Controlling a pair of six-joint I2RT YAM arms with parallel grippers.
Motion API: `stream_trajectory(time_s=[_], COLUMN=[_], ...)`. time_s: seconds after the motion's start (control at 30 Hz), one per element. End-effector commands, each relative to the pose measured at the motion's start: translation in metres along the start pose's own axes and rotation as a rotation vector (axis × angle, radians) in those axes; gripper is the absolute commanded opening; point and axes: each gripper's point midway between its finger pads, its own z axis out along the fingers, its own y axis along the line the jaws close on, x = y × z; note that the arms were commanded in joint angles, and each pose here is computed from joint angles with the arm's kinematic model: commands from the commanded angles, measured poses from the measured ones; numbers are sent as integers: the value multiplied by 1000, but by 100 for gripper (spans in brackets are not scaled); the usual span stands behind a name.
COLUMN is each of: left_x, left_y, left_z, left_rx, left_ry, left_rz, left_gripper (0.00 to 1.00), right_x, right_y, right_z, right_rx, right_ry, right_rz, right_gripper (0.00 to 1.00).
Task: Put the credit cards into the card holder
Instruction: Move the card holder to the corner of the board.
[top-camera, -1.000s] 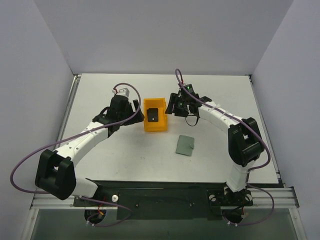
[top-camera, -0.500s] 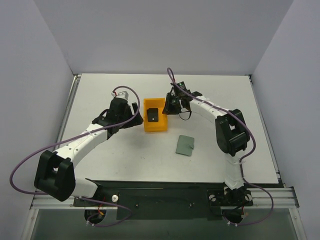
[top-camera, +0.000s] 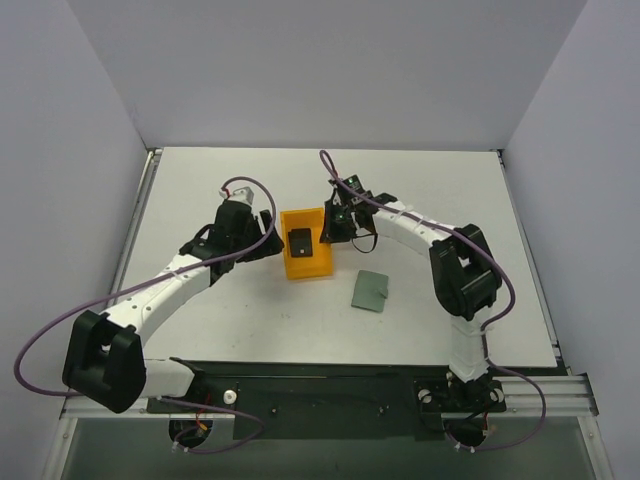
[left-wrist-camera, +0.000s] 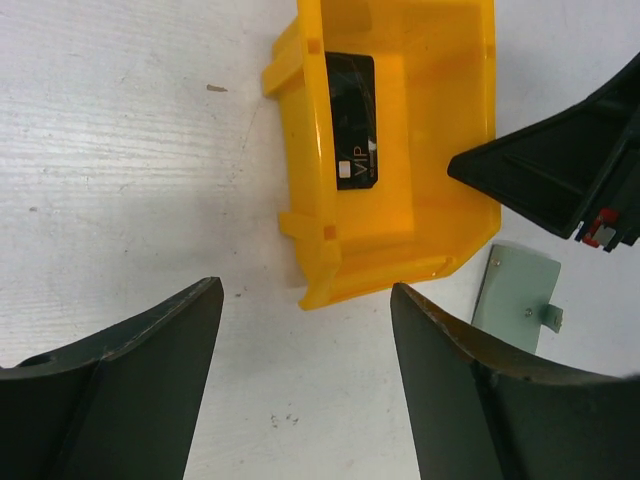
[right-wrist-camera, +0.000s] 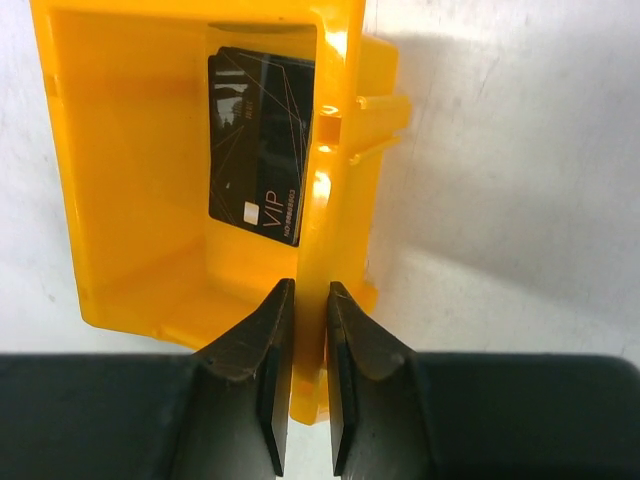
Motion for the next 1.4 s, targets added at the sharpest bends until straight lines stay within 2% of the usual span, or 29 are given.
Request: stream_trajectory(time_s=[0.0, 0.37, 0.57, 0.83, 1.1, 1.27, 1.37], left_x=[-8, 21, 32, 27, 25, 27, 29], left_y=[-2, -2, -3, -7, -12, -11, -11], left_z=[-14, -30, -55, -66, -75, -69, -66], left_rx=[32, 103, 132, 142, 151, 146, 147], left_ry=[-50, -1, 21, 22, 49, 57, 58], left_rz=[-20, -63, -111, -87, -71, -77, -83], left_gripper=[78, 74, 74, 74, 74, 74, 74], right_x=[29, 97, 113, 119, 121, 115, 109], right_y=[4, 11, 23, 42, 49, 50, 52], right_z=[-28, -57, -63, -67, -76, -81, -84], right_rx=[3, -33, -45, -48, -90, -86, -85], right_ry=[41, 99, 106, 75, 79, 55, 32], right_rz=[-60, -88, -71, -118, -146, -157, -163], right_gripper=[2, 1, 1, 3, 16, 33, 38])
